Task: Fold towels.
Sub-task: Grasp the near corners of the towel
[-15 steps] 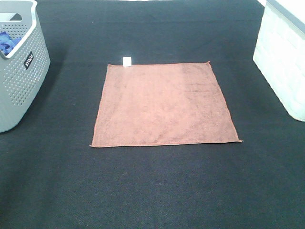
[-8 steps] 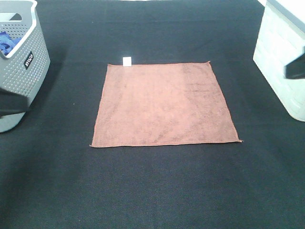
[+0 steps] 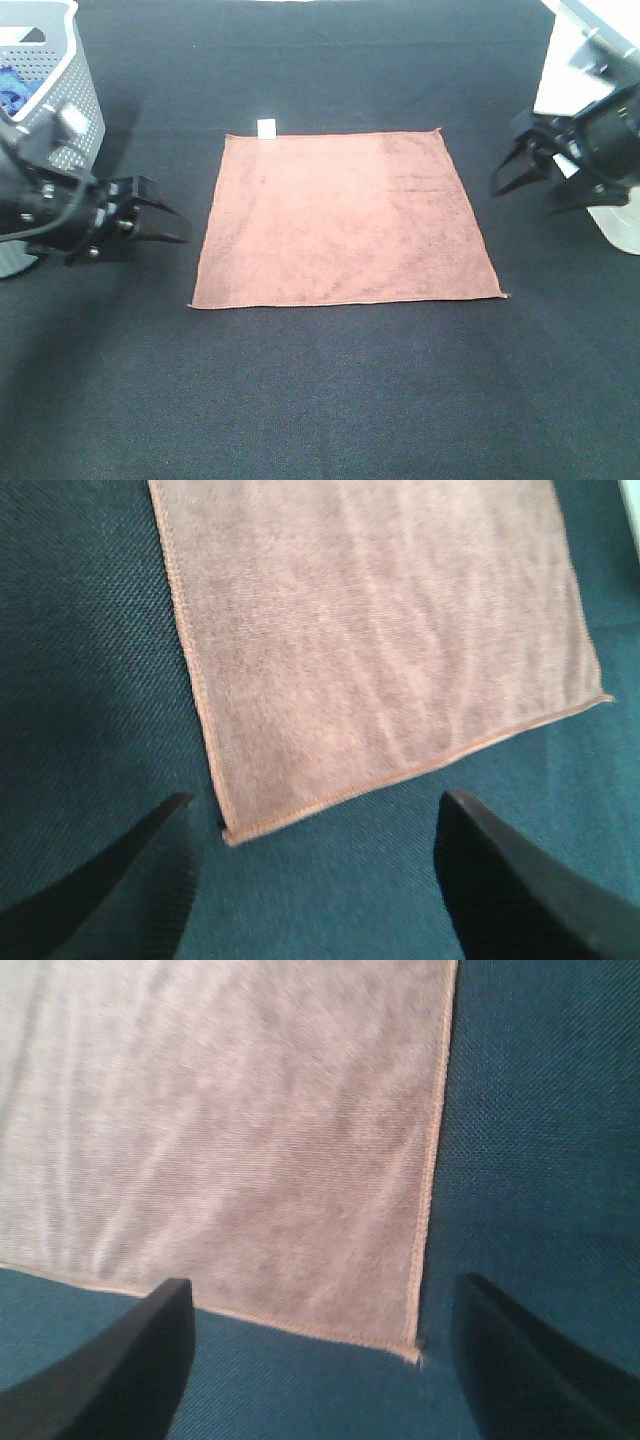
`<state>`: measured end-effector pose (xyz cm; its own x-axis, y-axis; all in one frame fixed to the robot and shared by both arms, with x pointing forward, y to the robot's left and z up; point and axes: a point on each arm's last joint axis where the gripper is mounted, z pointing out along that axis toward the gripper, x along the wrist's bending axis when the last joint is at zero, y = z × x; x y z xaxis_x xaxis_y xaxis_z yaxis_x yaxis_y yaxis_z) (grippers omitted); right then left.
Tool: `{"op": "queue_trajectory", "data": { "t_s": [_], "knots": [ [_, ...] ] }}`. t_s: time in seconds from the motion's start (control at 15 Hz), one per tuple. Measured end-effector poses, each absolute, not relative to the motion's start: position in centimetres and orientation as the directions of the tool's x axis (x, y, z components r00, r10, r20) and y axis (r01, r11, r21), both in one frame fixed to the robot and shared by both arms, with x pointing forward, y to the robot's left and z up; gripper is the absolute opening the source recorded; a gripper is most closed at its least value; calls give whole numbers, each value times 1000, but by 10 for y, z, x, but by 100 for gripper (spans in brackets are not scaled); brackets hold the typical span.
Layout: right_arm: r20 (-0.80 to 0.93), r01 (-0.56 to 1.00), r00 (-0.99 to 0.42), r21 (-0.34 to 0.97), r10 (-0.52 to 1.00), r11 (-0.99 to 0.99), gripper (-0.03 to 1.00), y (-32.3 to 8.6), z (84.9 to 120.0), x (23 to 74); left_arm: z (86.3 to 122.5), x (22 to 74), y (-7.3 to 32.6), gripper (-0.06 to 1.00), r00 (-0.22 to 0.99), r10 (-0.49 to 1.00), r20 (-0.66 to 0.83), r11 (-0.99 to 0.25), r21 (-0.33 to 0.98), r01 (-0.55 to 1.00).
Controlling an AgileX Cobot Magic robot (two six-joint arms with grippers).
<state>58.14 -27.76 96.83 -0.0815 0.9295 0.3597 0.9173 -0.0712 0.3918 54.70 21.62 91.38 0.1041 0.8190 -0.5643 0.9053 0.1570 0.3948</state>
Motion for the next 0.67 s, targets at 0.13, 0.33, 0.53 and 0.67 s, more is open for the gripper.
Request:
{"op": "queue_trajectory", "data": {
  "t_s": [0.13,0.33,0.53,0.67],
  "knots": [
    [371,932,-79,356,925,-64,69,-277,957,591,903,553,215,64,90,820,-565,155,371,916],
    [397,963,-69,267,915,-43,69,-276,922,618,875,568,213,64,57,824,-564,153,317,936],
    [390,974,-74,225,918,-17,69,-277,901,629,861,583,212,64,49,825,-564,153,306,940],
    [365,983,-86,185,927,18,69,-279,884,628,857,590,209,64,44,812,-583,162,296,941]
  ]
}}
